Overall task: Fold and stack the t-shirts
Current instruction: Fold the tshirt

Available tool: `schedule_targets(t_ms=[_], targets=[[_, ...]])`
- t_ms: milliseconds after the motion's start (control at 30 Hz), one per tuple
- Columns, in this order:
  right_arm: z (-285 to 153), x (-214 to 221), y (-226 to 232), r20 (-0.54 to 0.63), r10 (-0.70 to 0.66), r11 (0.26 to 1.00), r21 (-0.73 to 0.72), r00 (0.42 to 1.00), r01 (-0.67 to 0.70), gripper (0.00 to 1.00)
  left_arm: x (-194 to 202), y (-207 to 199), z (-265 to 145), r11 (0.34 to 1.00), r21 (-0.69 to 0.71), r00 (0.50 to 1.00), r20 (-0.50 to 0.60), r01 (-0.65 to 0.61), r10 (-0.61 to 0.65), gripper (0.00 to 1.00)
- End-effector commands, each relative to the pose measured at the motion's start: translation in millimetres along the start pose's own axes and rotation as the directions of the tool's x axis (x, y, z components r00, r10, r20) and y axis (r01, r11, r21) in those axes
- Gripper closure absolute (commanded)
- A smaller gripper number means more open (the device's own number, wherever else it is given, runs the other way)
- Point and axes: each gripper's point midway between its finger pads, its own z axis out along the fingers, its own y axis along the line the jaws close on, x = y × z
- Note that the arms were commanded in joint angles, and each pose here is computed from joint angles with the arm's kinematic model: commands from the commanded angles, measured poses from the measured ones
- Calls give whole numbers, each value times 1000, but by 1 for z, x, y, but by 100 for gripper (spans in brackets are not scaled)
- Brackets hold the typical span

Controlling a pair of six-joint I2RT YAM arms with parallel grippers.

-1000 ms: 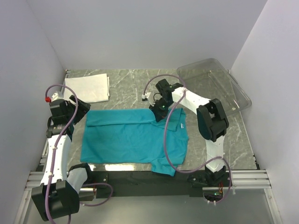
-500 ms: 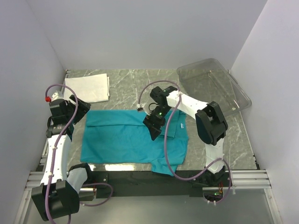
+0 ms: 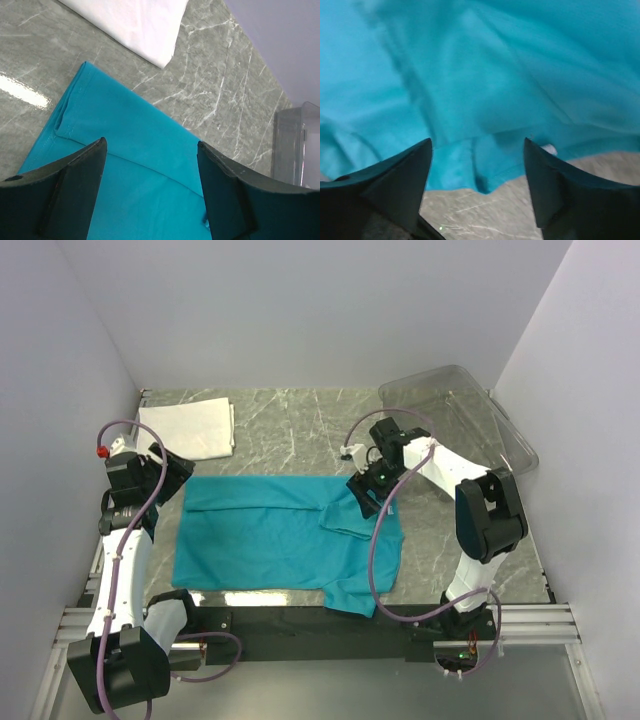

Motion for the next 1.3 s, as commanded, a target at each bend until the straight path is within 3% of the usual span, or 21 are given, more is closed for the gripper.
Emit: schedule_targets(t_ms=[0, 133, 167, 200, 233, 267, 300, 367, 467, 967, 1267], targets=[[-22, -25, -37, 129, 60, 977, 197, 990, -85, 23, -15, -18, -6, 998, 69, 999, 50, -7, 3, 22], [-27, -27, -65, 169, 113, 930, 329, 979, -165, 36, -14, -17, -6, 998, 68, 999, 49, -8, 5, 22], [-28, -29, -67, 184, 115, 927, 332, 976, -172, 45, -14, -17, -6, 998, 68, 999, 50, -10, 6, 22], [-30, -30, -68, 192, 117, 930, 324, 974, -176, 47, -14, -17, -6, 998, 67, 999, 49, -13, 9, 22], [-30, -33, -62, 190, 96, 946, 287, 977, -148, 47, -13, -16, -6, 998, 66, 999, 48, -12, 9, 22], [-25, -29, -35, 168, 78, 983, 153, 983, -104, 47, -13, -16, -6, 998, 66, 999, 46, -14, 11, 22], [-26, -29, -21, 157, -22, 997, 80, 987, 10, 47, -12, -15, -6, 998, 65, 999, 47, -13, 10, 22], [-27, -18, 20, 137, -116, 988, -86, 984, 129, 47, -12, -16, -6, 998, 69, 999, 46, -12, 9, 22], [-20, -5, 50, 116, -260, 955, -115, 959, 273, 42, -11, -16, -5, 997, 75, 999, 43, -10, 7, 22], [20, 27, 47, -30, -220, 976, -1, 975, 220, 41, -7, -16, -3, 997, 83, 1000, 30, -5, 2, 22], [31, 25, 39, -47, -189, 981, 43, 981, 191, 57, -5, -15, -5, 996, 84, 1000, 27, -7, 5, 22]])
